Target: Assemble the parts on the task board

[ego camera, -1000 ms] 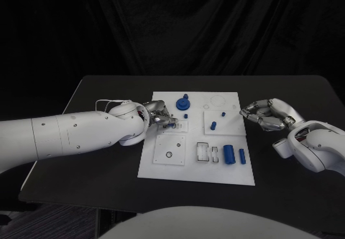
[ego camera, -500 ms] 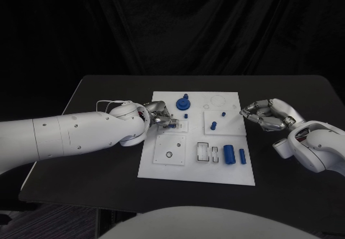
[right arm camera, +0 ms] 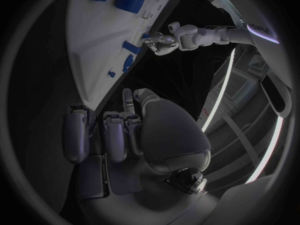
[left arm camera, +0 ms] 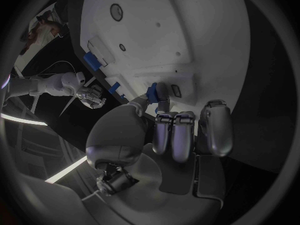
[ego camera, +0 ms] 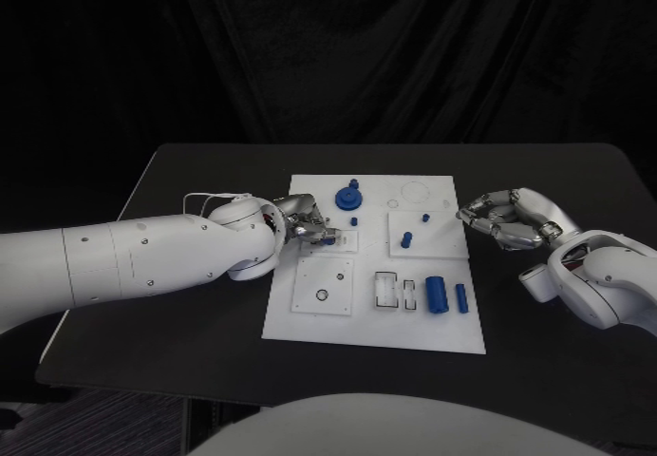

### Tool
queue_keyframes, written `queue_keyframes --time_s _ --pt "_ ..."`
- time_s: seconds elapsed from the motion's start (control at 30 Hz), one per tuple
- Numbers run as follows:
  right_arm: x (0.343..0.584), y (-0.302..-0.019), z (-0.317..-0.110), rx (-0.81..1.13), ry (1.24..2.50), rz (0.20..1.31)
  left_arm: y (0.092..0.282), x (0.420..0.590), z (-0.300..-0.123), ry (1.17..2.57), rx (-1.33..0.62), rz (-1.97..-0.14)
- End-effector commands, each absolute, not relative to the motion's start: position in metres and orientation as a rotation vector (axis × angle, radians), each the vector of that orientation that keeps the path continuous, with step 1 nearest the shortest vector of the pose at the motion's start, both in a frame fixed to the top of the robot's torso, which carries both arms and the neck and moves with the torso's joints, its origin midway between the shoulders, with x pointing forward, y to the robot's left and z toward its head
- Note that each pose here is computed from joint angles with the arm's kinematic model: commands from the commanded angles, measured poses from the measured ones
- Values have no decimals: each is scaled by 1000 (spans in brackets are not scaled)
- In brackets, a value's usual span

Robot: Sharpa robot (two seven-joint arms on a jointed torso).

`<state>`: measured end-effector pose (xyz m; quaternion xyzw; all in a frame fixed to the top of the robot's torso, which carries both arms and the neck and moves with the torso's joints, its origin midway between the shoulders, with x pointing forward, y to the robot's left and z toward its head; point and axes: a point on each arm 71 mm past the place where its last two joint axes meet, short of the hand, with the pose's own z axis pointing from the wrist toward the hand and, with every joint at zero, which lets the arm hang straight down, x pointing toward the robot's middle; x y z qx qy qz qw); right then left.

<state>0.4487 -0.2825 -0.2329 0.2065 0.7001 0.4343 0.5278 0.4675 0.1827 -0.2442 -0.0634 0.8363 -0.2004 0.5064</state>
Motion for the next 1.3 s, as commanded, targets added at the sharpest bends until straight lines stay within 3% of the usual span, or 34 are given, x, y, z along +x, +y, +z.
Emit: queue_keyframes --time_s 0.03,1.3 --pt "448 -283 -235 504 1690 1030 182 465 -249 2032 -144 -486" --pt "448 -284 -235 507 1695 1027 181 467 -247 1983 -159 -514"
